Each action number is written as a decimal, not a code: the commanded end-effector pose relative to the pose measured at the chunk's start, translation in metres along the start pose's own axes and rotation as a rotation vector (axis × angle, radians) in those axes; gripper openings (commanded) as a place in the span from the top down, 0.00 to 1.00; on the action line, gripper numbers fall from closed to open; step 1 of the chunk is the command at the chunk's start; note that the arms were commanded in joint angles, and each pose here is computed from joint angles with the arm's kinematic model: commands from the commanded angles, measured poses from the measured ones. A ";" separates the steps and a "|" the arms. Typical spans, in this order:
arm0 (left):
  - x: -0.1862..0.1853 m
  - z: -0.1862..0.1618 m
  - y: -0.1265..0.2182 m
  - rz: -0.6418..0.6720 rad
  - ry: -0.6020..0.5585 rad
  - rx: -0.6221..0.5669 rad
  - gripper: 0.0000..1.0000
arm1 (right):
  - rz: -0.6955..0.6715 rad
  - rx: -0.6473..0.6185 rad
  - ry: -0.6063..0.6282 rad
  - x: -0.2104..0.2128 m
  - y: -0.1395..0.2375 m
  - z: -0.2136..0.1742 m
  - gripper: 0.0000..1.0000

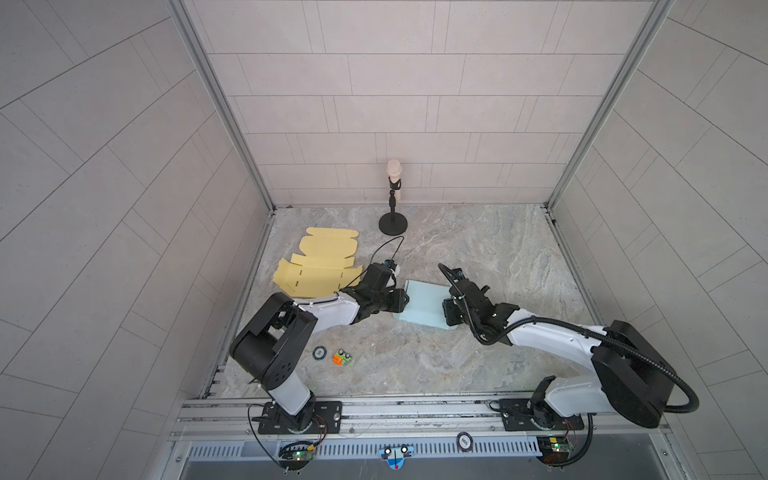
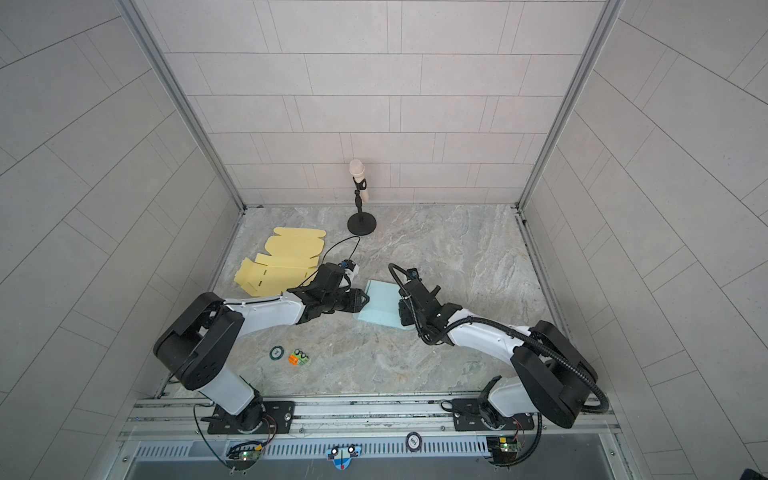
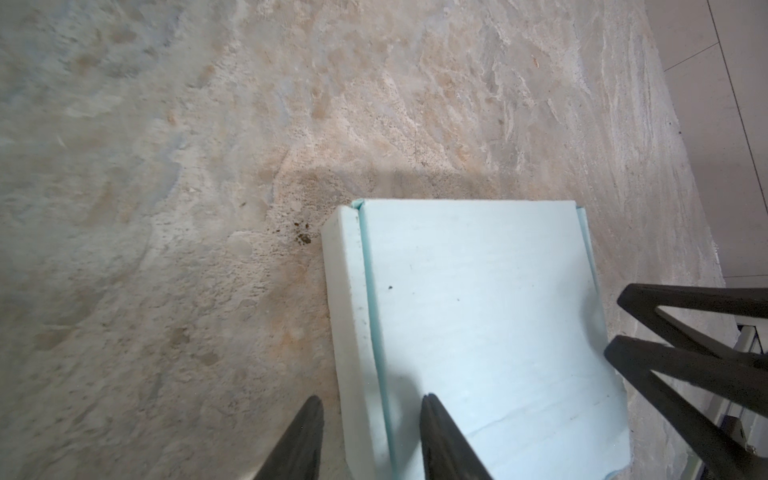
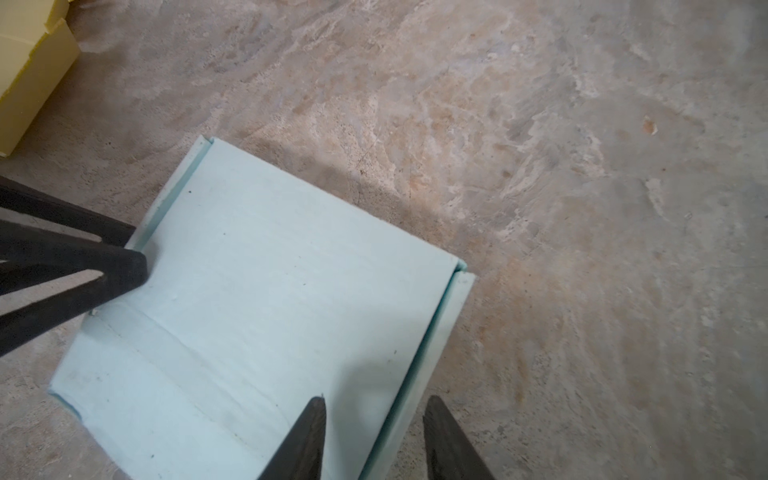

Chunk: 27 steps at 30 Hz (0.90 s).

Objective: Fold the paper box

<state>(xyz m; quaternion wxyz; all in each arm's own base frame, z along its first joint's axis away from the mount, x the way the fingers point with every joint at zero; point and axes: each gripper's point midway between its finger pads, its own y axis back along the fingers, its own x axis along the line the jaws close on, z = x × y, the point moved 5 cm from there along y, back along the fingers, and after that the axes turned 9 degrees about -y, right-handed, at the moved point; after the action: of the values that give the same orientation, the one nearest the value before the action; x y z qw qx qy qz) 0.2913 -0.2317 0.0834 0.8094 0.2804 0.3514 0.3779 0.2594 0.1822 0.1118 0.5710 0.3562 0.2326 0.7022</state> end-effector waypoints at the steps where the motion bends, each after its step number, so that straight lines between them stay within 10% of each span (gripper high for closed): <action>1: 0.009 -0.018 -0.007 0.039 -0.006 0.061 0.59 | 0.004 -0.023 -0.030 -0.001 0.015 0.006 0.53; 8: 0.008 -0.019 -0.008 0.030 -0.001 0.058 0.60 | 0.047 0.025 -0.102 -0.004 0.020 0.002 0.40; 27: -0.002 -0.025 0.001 0.012 -0.007 0.046 0.62 | 0.179 0.118 -0.213 -0.008 -0.013 0.000 0.47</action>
<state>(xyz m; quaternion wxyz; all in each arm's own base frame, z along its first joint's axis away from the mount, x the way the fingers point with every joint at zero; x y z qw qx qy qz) 0.2841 -0.2351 0.0823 0.8172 0.2740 0.3451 0.3716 0.2620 0.1708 0.0955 0.5172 0.4805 0.1892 0.6825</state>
